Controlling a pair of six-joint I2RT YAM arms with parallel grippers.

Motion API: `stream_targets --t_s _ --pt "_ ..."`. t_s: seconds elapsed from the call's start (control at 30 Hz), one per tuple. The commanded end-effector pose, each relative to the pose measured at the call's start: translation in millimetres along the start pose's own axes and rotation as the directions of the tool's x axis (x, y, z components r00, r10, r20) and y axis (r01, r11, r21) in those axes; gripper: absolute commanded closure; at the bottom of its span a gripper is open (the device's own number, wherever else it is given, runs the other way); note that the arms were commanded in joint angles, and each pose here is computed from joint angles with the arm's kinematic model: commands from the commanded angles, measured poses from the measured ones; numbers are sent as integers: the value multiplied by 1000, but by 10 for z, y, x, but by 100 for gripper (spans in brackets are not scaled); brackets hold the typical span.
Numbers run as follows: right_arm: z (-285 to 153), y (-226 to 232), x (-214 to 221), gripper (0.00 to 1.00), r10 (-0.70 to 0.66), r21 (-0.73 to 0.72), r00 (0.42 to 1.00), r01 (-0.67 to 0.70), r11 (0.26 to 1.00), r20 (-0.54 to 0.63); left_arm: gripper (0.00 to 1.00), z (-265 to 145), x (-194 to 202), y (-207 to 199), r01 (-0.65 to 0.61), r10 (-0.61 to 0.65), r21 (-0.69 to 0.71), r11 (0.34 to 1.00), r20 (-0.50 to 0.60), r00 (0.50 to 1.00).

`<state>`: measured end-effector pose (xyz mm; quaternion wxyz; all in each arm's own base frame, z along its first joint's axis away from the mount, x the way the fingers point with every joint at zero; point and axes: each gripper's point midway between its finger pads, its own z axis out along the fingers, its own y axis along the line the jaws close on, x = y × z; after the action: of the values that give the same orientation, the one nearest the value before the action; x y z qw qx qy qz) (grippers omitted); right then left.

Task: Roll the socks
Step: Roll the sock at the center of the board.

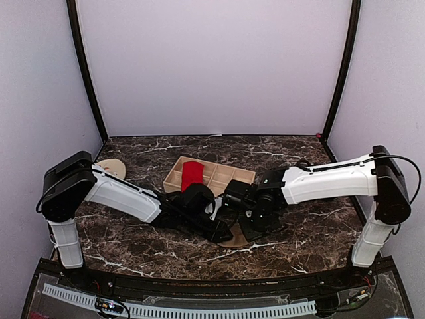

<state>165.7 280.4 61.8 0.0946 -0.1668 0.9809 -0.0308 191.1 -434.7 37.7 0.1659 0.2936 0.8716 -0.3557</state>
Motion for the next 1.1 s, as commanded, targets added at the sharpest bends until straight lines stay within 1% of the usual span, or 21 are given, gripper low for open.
stream_targets --t_s 0.0,0.1,0.3,0.4,0.7,0.97,1.07 --pt "-15 77 -55 100 -2 10 1000 2 1000 28 67 44 172 155 67 -68 -64 996 -27 997" --pt "2 80 -39 100 -6 19 1000 6 1000 26 67 68 198 181 85 -88 -75 994 -33 996" --pt "-5 117 -26 82 0 8 1000 0 1000 31 68 95 244 206 109 -113 -83 991 -47 992" --pt "-19 163 -30 77 9 -17 999 -9 1000 36 68 96 261 213 111 -116 -86 990 -52 992" --pt "-33 296 -29 76 39 -104 998 -34 994 45 68 102 277 217 115 -120 -86 990 -58 991" --pt "56 340 31 76 66 -144 997 -61 988 31 69 102 290 219 115 -120 -85 990 -61 991" --pt "51 408 0 76 81 -180 996 -73 981 38 69 96 300 221 115 -121 -86 990 -64 991"
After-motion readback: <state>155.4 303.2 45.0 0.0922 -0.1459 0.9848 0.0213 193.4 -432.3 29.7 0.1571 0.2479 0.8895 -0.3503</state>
